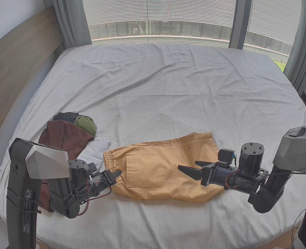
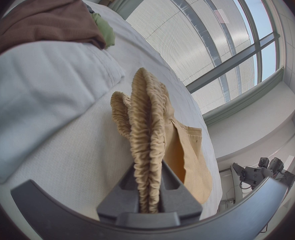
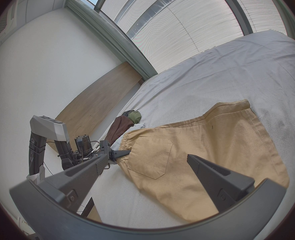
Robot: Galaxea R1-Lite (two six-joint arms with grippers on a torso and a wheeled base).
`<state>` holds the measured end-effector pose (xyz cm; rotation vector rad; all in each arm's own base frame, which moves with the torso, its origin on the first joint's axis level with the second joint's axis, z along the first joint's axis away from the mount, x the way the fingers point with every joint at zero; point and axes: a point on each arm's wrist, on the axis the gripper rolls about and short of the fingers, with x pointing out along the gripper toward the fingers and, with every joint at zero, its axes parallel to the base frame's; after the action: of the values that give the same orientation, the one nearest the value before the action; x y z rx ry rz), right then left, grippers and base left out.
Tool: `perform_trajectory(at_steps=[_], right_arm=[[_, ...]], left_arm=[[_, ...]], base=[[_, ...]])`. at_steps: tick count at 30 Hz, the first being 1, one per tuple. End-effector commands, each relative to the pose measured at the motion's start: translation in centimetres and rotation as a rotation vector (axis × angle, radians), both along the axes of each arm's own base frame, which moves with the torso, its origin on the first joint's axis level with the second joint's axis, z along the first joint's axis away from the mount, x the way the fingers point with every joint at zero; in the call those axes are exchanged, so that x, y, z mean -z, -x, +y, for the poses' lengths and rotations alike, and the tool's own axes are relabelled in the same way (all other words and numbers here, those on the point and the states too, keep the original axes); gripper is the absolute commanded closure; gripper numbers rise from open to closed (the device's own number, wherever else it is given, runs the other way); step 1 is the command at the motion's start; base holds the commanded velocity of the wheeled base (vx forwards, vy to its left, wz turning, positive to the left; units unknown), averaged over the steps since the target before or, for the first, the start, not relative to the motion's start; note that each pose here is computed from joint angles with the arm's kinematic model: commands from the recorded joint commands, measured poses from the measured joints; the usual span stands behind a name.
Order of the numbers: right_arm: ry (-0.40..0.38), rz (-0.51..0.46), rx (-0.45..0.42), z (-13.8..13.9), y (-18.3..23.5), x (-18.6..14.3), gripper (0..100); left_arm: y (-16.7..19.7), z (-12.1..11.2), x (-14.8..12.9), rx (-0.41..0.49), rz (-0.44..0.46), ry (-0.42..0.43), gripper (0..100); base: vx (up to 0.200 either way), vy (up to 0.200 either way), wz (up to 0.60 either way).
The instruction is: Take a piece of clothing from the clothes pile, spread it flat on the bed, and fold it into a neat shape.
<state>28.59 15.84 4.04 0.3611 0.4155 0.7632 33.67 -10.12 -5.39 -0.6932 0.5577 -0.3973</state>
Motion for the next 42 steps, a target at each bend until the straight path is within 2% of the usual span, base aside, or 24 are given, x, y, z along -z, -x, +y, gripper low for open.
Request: perform_trajectory(at_steps=[1,10,19,37,42], right_arm=[[0.003,0.005,0.002,-0.1,0.0,0.2,0],[0.013,0.025,0.017,-0.4,-0.5,1.1,0],[0.013,0.025,0.017,-0.4,-0.5,1.1,0],[0.014,0.027,0.017,-0.4,-0.5,1.1,0],[0.013,0.025,0.017,-0.4,-0.5,1.1,0]], left_arm=[[-0.2,0.8,-1.7,-0.037,-0.041,0.004,100],[1.4,2.8,-4.8,-0.077,-0.067,0.003,100],[2.1,4.5,-5.1,-0.107,-0.064,-0.03,100],[2.8,5.7,-5.4,-0.123,-0.05,-0.031,100],[3.0,5.6,-6.2,-0.104,-0.071,-0.024,100]], base=[[0.0,0.0,0.0],[0.0,0.0,0.0],[0.0,0.0,0.0],[0.0,0.0,0.0],[0.0,0.0,0.0]])
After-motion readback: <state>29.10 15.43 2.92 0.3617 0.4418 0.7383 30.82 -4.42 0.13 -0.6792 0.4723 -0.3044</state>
